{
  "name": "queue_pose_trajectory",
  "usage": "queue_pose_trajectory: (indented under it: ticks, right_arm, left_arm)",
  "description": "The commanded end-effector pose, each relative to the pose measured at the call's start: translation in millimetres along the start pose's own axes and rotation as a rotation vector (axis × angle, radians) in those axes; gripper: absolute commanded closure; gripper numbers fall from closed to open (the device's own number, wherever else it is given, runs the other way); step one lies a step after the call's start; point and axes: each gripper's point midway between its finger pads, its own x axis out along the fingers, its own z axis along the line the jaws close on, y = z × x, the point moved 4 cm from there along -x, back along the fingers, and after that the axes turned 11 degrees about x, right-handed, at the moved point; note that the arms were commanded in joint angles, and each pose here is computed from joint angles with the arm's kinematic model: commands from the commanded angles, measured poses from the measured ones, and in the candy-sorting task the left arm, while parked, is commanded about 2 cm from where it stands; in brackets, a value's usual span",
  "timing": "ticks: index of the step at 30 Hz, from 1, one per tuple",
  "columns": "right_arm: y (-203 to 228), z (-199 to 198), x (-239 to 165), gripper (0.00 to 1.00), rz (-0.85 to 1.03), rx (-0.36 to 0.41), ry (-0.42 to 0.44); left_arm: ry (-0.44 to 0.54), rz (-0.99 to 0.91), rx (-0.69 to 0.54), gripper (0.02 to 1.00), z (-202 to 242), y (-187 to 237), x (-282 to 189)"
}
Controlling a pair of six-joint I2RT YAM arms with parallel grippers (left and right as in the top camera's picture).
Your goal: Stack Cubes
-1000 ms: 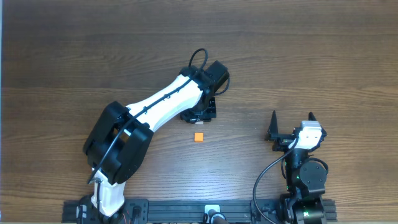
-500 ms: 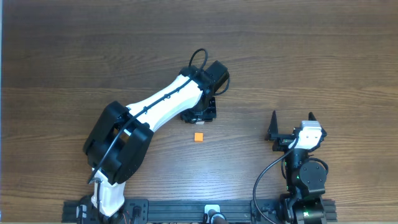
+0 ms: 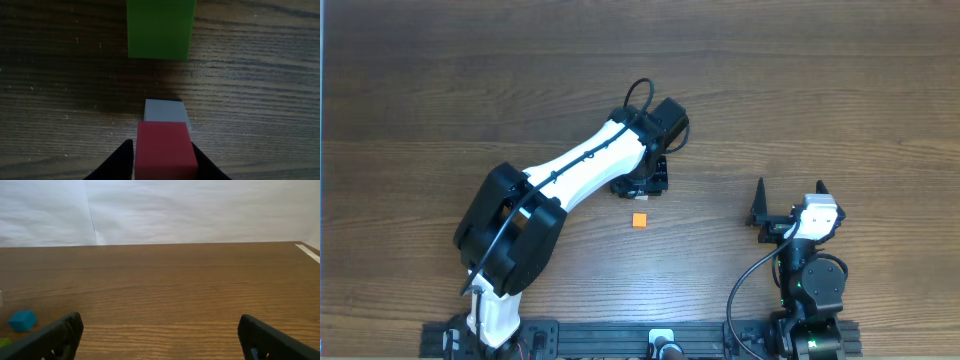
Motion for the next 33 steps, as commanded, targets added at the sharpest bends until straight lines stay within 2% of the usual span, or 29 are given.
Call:
queue_pose_trajectory:
  ticks: [1, 33]
  right_arm:
    - [1, -1, 0, 0.009, -0.003, 0.003, 0.004]
    - [1, -1, 0, 0.007, -0.003, 0.003, 0.004]
  left_arm:
    - [0.019, -0.007, -0.008, 0.669, -2, -4, -3]
    - [0.032, -0.028, -0.006, 0.632, -2, -4, -14]
